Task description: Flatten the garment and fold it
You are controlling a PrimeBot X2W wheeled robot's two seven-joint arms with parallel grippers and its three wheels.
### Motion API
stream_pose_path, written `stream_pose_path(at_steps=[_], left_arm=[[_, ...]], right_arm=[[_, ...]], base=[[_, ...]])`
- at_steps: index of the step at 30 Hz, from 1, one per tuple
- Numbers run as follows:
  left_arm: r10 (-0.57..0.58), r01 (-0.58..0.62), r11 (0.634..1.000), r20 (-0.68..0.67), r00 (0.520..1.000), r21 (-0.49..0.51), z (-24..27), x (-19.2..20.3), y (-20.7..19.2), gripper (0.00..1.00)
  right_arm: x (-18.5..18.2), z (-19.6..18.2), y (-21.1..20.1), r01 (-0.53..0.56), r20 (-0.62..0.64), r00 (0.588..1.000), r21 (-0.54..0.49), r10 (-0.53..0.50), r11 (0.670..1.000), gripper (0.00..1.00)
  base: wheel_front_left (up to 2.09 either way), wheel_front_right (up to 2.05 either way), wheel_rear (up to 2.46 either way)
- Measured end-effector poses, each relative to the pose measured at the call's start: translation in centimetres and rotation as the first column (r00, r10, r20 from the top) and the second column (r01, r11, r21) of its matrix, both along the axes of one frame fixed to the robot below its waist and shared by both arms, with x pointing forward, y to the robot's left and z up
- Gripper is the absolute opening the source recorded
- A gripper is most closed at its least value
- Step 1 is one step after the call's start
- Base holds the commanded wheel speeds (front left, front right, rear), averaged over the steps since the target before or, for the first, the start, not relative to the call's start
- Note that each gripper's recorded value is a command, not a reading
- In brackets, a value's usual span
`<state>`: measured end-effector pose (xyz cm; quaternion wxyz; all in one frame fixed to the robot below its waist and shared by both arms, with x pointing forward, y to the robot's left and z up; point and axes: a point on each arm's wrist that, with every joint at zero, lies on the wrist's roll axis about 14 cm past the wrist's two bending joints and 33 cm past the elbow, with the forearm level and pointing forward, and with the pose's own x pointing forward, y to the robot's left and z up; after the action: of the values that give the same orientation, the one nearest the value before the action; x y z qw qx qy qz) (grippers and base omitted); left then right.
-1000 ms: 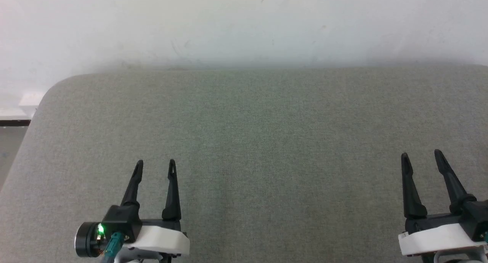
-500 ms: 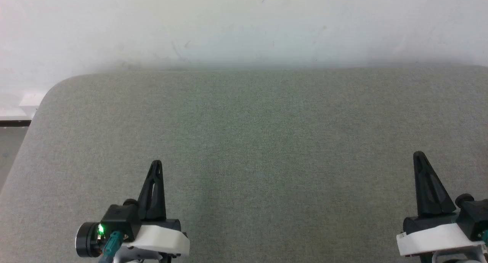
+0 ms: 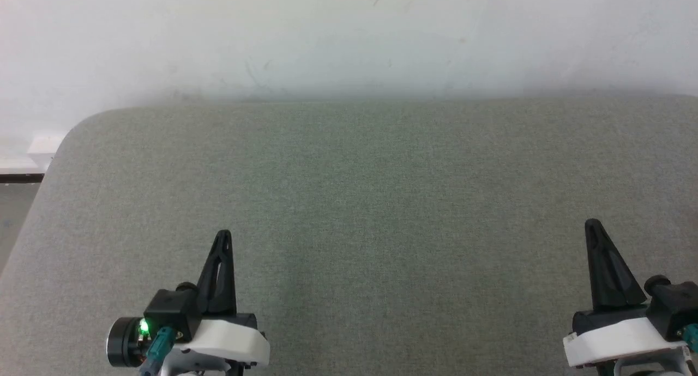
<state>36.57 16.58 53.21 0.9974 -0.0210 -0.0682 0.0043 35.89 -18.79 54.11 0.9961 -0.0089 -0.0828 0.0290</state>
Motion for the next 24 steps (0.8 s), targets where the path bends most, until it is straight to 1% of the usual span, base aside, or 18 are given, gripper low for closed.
stream_pose_path(at_steps=[24], left_arm=[[0.0,0.001,1.0,-0.034,0.999,0.016,-0.25,0.11,0.31,0.0]], right_arm=[[0.29,-0.31,0.68,-0.018,-0.038,0.999,-0.004,0.018,1.0,0.0]], base=[[0.0,0.0,0.0]])
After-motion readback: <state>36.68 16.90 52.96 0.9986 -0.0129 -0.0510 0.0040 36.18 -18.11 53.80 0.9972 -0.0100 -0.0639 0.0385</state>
